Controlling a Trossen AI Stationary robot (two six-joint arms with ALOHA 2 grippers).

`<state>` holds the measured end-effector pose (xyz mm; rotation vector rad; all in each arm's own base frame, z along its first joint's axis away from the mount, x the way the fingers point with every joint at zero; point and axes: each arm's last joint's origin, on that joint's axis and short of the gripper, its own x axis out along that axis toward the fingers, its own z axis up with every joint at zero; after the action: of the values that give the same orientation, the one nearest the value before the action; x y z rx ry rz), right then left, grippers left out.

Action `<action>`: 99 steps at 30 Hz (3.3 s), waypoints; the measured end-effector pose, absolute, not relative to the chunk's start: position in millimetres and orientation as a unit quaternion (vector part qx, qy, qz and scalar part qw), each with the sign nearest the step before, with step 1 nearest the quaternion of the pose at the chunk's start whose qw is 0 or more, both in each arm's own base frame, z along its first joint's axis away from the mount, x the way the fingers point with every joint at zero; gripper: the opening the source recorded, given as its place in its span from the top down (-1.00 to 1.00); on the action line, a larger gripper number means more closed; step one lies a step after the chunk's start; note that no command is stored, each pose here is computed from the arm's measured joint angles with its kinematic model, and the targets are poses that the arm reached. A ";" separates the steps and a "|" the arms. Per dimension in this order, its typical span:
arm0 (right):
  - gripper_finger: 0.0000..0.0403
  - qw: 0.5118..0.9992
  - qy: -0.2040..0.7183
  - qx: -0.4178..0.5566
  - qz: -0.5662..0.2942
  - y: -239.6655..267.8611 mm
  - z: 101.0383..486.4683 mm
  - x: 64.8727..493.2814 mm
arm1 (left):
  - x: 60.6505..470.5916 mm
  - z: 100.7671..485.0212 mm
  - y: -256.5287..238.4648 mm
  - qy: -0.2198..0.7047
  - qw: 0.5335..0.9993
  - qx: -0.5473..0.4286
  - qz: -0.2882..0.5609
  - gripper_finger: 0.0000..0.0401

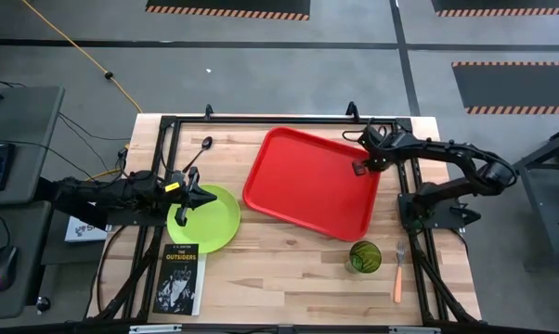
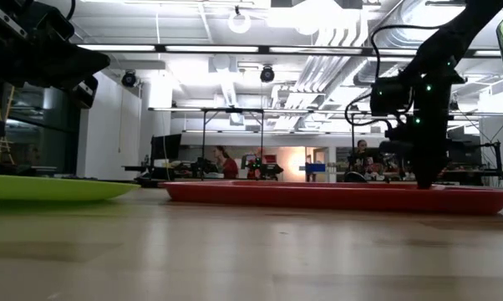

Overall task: Pick and place plate/cup/fork/spoon on tray
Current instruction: Adjust the red tray, then put the green cup on the red tray

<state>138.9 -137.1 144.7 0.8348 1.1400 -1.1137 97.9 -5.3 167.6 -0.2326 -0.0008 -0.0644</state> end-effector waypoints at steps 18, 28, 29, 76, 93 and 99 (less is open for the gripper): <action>1.00 0.576 0.336 0.376 -0.643 -177.7 116.9 150.2 | 97.9 167.6 -5.3 0.000 0.993 -0.116 -0.032 1.00; 1.00 0.530 0.147 0.441 -0.710 -190.4 121.6 153.9 | 97.9 167.5 -5.3 0.000 0.993 -0.116 -0.032 1.00; 1.00 0.524 0.130 0.448 -0.713 -191.9 122.2 153.6 | 97.9 167.5 -5.3 0.000 0.993 -0.116 -0.032 1.00; -0.08 0.835 0.012 0.545 0.073 -73.5 360.8 127.0 | 97.9 167.6 -5.3 0.000 0.993 -0.116 -0.032 1.00; -0.08 0.679 0.408 0.581 -0.187 -5.2 380.6 71.1 | 97.9 167.6 -5.3 0.000 0.993 -0.116 -0.032 1.00; -0.08 0.659 0.464 0.572 -0.151 8.6 366.7 105.6 | 97.9 167.6 -5.3 -0.001 0.993 -0.116 -0.032 1.00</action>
<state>105.6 8.6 366.7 1.2953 1.0512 -0.3408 97.9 -5.3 167.6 -0.2329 -0.0010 -0.0648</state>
